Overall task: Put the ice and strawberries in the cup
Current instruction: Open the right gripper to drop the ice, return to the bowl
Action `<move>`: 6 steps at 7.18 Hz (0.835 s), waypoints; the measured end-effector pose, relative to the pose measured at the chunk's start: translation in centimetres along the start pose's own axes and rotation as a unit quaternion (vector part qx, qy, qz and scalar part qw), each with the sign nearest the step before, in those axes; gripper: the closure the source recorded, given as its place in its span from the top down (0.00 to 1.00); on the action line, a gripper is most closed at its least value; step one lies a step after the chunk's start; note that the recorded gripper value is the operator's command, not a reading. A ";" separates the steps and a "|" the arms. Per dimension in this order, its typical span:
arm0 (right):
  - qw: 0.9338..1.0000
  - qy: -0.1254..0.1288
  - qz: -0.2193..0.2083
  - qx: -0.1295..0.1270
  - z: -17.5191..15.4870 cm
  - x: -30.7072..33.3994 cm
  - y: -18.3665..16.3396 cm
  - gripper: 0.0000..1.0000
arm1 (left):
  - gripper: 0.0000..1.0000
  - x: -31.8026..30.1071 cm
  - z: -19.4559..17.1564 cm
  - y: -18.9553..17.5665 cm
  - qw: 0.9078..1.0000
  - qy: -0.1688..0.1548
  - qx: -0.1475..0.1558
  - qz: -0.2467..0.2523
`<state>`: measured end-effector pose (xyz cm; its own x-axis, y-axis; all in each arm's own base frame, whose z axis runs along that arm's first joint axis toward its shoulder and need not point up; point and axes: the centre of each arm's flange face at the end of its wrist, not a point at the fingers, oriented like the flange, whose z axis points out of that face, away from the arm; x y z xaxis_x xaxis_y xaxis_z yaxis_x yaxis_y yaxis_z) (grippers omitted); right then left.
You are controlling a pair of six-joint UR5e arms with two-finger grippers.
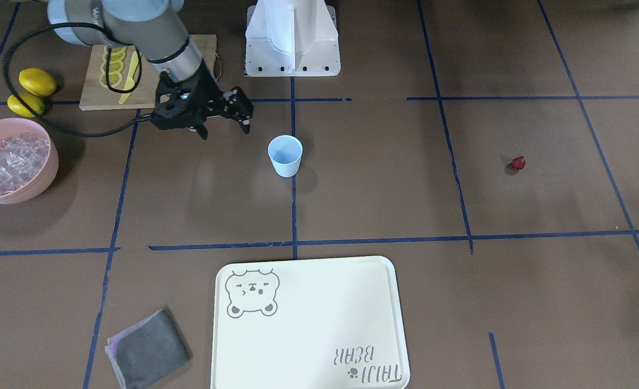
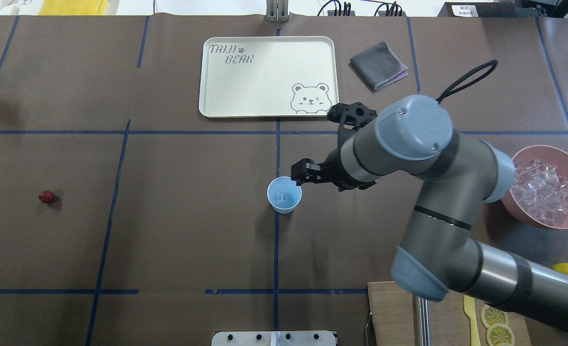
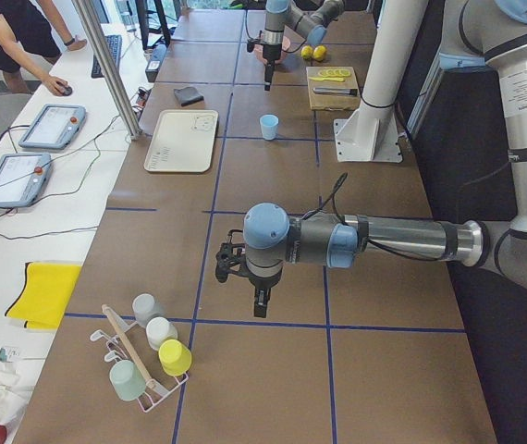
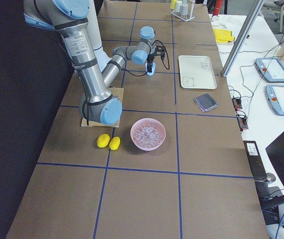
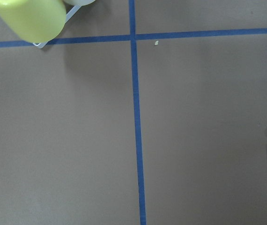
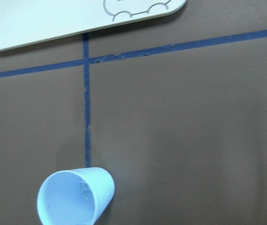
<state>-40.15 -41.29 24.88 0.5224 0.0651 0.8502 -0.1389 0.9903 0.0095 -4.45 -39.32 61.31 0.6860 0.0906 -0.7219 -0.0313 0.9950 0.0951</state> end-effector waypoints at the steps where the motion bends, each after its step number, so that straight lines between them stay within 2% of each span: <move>1: 1.000 0.023 -0.009 0.004 -0.9 4.6 -1.4 0.99 | 1.00 0.1 0.1 0.0 1.000 0.000 0.001 0.004; 3: 0.998 0.066 -0.022 0.009 -3.2 14.0 -3.3 0.96 | 1.00 0.1 0.3 0.1 1.000 0.000 0.000 0.008; 5: 0.996 0.083 0.004 -0.017 -5.8 23.0 -6.0 0.96 | 1.00 0.2 0.6 0.2 1.000 0.001 -0.004 0.010; 6: 0.996 0.090 0.014 -0.026 -6.5 26.9 -6.6 0.92 | 1.00 0.2 0.8 0.2 1.000 0.001 -0.006 0.009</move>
<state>-19.74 -45.31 44.25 0.6615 0.1094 0.7420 -0.1143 0.9925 -0.0445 -3.72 -39.10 61.69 0.6843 0.1085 -0.7211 -0.0523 0.9936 0.0999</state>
